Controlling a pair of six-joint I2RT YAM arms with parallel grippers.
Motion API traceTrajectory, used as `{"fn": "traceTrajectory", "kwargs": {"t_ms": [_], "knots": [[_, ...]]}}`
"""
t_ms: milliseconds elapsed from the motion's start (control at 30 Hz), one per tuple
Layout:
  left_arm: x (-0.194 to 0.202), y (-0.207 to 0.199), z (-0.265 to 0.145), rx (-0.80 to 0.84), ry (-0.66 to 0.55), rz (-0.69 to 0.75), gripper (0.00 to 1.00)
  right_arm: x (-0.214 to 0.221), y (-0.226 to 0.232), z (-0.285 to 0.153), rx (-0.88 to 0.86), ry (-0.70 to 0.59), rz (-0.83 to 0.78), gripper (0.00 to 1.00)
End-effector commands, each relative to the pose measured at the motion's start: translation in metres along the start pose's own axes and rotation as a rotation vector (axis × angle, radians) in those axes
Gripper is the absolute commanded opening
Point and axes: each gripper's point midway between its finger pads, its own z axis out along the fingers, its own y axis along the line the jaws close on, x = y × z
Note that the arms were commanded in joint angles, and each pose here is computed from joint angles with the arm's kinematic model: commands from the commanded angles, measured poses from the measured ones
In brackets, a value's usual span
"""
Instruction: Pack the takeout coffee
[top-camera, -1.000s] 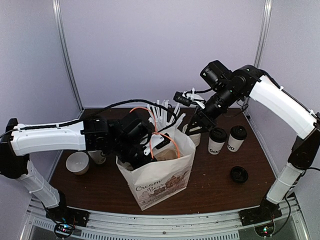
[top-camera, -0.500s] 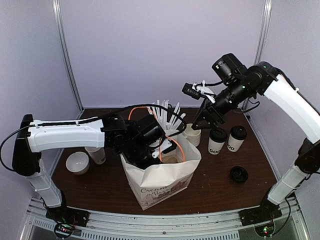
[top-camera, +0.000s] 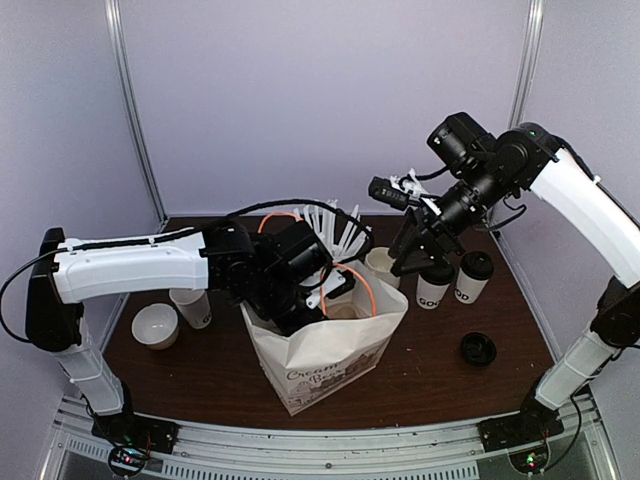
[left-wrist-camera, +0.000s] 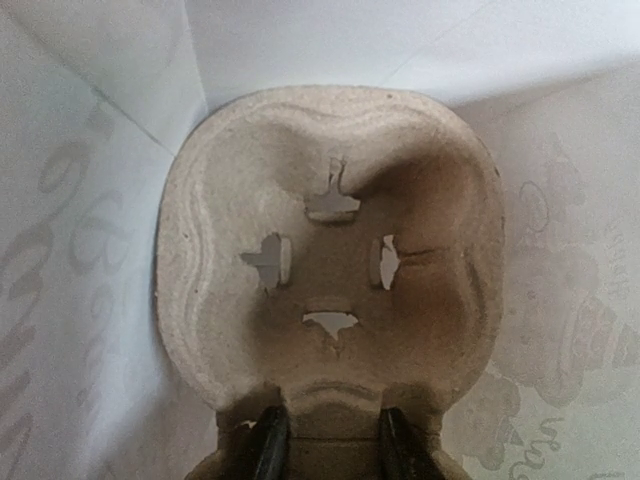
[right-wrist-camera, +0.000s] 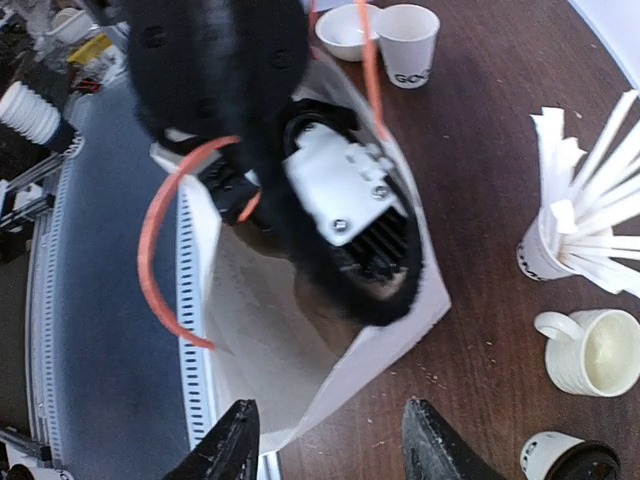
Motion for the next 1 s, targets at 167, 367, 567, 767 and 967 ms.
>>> {"fn": "traceTrajectory", "kwargs": {"t_ms": [167,367,567,767,967], "knots": [[-0.015,0.002,-0.013,-0.015,-0.052,-0.014,0.01,-0.009,0.066,-0.010,-0.217,-0.053,-0.173,0.63],[-0.016,0.002,-0.019,-0.012,-0.066,-0.015,0.01,-0.027,0.039,0.026,-0.061,-0.007,-0.150,0.66],[-0.016,0.002,-0.021,-0.008,-0.081,-0.013,0.01,-0.043,0.046,0.035,-0.101,-0.053,-0.144,0.28],[-0.015,0.007,-0.028,-0.031,-0.105,-0.016,0.01,-0.015,0.061,0.029,-0.154,0.003,-0.240,0.00],[-0.014,0.009,-0.033,-0.038,-0.135,-0.007,0.00,0.016,0.113,0.002,-0.398,0.026,-0.351,0.00]]}}
